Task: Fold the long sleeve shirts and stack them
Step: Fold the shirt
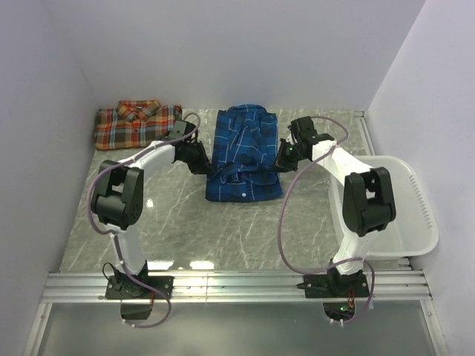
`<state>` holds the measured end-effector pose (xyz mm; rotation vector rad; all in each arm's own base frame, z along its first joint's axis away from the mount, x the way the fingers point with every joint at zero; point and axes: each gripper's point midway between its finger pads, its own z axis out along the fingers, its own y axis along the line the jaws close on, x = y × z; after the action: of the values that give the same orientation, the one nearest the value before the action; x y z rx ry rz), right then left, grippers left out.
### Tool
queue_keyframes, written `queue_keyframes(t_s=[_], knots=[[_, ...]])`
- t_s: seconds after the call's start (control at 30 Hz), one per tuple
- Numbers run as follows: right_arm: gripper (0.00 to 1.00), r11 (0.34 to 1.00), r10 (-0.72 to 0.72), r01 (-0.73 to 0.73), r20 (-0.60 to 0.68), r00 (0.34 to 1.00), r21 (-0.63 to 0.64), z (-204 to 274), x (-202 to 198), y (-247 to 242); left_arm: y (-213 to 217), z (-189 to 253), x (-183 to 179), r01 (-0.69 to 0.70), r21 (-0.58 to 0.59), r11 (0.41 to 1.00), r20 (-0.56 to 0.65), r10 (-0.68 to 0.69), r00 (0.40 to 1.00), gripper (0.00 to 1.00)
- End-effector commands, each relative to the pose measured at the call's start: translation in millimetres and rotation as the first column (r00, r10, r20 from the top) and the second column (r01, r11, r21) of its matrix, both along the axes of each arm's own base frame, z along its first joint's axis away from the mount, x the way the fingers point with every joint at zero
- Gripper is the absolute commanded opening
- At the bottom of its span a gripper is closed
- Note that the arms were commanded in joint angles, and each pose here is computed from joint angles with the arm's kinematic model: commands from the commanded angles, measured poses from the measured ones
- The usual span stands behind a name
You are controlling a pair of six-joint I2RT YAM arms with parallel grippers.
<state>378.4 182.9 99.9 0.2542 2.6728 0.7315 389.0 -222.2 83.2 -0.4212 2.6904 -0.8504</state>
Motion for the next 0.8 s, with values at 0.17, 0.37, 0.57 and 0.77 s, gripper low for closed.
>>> queue_keyframes(t_s=[0.17, 0.37, 0.57, 0.77], knots=[[0.01, 0.997, -0.048, 0.051, 0.059, 0.997, -0.049, -14, 41, -19, -4, 13, 53, -0.014, 0.023, 1.0, 0.142, 0.011, 0.99, 0.07], [0.07, 0.997, -0.05, 0.053, 0.051, 0.997, -0.055, -29, 50, -23, -3, 4, 64, -0.015, 0.053, 0.998, 0.15, 0.007, 0.989, 0.17], [0.37, 0.996, -0.051, 0.059, 0.124, 0.991, -0.062, -9, 56, -26, 1, 21, 73, -0.045, 0.06, 0.997, 0.211, 0.031, 0.977, 0.44], [0.54, 0.987, -0.067, 0.107, 0.297, 0.952, -0.119, 51, 67, -41, 11, 66, 82, -0.093, 0.074, 0.993, 0.318, 0.064, 0.946, 0.64]])
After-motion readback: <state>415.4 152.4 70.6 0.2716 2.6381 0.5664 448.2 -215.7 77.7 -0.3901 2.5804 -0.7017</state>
